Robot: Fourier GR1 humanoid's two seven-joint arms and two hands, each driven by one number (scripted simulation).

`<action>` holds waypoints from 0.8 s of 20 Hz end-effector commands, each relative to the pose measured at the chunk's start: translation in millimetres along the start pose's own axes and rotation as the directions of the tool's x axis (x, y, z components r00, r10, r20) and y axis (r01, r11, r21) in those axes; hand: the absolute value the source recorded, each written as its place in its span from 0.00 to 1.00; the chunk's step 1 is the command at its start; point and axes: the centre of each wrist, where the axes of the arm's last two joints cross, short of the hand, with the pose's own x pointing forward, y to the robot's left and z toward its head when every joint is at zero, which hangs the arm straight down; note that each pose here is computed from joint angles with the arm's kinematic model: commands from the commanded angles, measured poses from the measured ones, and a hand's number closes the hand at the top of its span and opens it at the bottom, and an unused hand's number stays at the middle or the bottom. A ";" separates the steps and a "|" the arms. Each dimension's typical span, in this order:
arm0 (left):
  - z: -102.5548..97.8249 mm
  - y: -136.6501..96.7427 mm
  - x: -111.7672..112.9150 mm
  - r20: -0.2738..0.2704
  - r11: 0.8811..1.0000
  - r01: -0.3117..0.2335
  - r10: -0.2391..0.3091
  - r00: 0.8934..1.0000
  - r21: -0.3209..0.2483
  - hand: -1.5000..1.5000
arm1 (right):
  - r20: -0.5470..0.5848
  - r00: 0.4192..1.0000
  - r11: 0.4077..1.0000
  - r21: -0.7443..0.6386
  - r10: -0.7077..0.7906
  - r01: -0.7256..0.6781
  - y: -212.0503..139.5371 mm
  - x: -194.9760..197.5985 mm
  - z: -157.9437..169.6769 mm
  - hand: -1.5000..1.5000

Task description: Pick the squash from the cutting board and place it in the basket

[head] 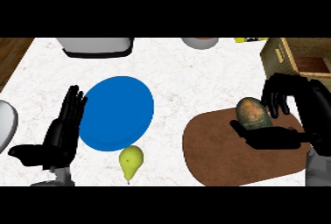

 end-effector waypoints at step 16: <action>2.1 2.9 2.5 0.015 1.000 0.001 -0.001 1.000 -0.012 0.50 | -0.256 0.943 0.958 -0.137 0.211 -0.251 -132.6 -39.2 -8.4 1.00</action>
